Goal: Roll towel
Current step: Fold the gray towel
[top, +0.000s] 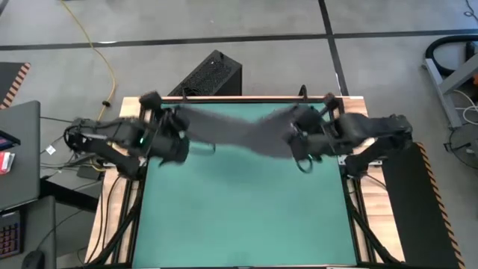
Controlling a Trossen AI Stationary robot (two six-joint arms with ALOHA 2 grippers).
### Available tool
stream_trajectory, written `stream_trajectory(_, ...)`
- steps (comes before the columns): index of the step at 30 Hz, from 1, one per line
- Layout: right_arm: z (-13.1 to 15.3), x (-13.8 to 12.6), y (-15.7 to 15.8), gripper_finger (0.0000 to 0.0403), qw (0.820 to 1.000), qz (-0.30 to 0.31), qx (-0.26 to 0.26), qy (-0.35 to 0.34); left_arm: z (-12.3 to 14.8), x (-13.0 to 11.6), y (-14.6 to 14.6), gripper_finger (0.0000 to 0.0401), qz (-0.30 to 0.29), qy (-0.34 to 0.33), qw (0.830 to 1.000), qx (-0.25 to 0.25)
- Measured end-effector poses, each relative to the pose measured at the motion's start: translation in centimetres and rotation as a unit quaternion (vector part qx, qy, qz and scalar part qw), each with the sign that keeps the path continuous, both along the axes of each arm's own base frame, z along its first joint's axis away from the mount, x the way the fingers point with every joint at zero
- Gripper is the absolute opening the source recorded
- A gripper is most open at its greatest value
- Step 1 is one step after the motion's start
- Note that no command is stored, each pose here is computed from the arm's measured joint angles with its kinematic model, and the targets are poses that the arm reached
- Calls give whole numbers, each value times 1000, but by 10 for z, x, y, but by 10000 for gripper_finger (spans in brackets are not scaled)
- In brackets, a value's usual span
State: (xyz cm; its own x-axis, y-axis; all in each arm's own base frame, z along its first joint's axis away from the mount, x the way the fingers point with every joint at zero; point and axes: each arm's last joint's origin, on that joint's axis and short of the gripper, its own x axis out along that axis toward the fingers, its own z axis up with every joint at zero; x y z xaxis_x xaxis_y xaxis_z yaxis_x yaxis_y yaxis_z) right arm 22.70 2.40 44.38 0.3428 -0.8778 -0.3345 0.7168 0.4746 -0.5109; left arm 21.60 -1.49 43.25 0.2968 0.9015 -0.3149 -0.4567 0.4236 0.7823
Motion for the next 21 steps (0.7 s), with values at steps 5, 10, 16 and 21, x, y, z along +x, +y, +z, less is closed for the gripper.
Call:
stream_trajectory(5, -22, 14, -55, 9, 989, -111, -51, 87, -14, 8, 63, 0, 103, 40, 994, 17)
stream_trajectory(10, -33, 27, -94, 9, 974, -153, -77, 146, -12, 26, 113, 0, 64, 29, 998, -4)
stream_trajectory(16, -30, 36, -91, 9, 977, -129, -88, 146, -19, 30, 121, 0, 55, 20, 998, -12)
stream_trajectory(21, -40, 34, -54, 9, 993, -67, -17, 96, -55, 33, 102, 0, 34, 24, 995, -87)
